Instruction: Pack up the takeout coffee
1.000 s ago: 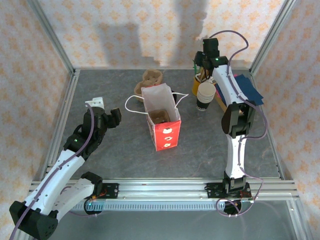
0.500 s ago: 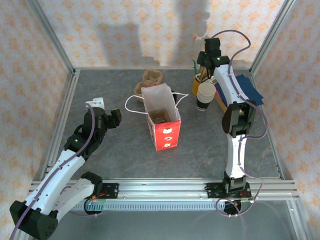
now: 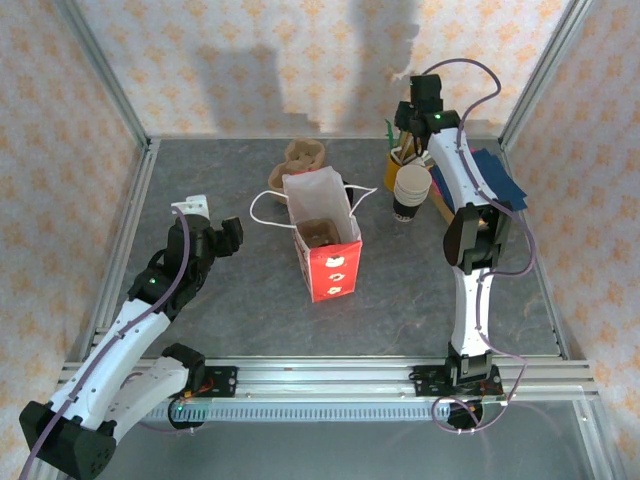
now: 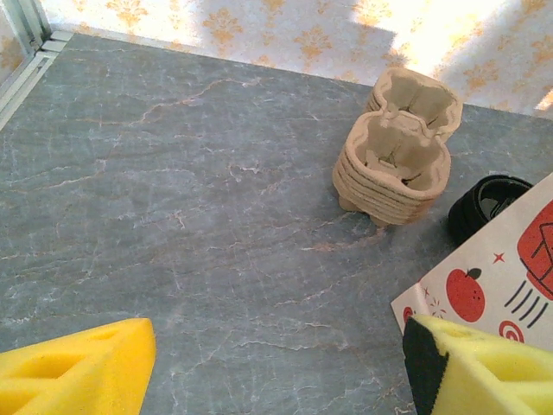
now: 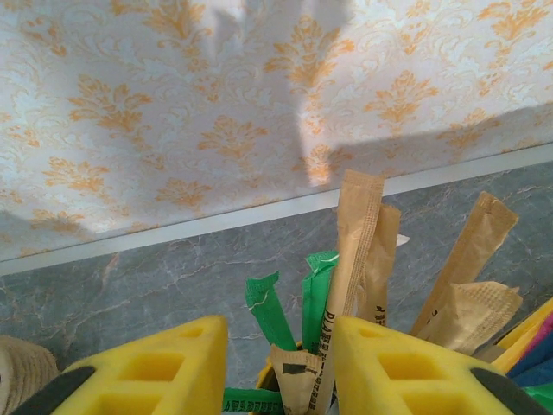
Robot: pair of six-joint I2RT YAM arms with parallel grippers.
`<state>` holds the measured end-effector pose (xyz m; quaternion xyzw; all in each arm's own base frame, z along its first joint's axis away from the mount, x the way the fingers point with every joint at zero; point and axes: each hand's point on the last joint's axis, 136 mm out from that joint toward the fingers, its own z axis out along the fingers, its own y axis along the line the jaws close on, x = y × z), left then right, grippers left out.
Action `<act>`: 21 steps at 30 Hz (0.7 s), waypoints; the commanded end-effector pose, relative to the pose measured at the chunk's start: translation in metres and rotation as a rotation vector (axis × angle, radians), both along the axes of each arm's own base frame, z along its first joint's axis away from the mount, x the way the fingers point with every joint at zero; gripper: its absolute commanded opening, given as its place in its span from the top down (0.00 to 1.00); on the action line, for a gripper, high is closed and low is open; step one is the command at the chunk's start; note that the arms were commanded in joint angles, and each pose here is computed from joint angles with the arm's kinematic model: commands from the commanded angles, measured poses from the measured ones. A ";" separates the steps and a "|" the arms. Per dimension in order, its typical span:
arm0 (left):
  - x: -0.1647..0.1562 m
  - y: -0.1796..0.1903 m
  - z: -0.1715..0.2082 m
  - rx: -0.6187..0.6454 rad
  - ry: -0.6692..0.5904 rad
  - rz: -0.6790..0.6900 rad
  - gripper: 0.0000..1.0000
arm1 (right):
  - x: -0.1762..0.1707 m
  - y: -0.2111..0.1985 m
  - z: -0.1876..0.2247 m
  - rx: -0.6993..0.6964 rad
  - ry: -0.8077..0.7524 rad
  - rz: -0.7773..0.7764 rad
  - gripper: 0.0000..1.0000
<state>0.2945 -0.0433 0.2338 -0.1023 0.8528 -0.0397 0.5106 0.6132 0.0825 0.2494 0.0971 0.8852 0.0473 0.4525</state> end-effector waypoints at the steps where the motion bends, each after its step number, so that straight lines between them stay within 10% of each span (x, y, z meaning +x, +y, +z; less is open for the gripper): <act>1: 0.002 -0.001 0.003 0.002 -0.020 -0.017 0.22 | 0.005 -0.002 0.003 -0.012 -0.009 0.007 0.65; 21: 0.002 -0.003 0.000 0.000 -0.010 -0.023 0.22 | 0.009 0.001 0.015 0.004 -0.029 0.045 0.89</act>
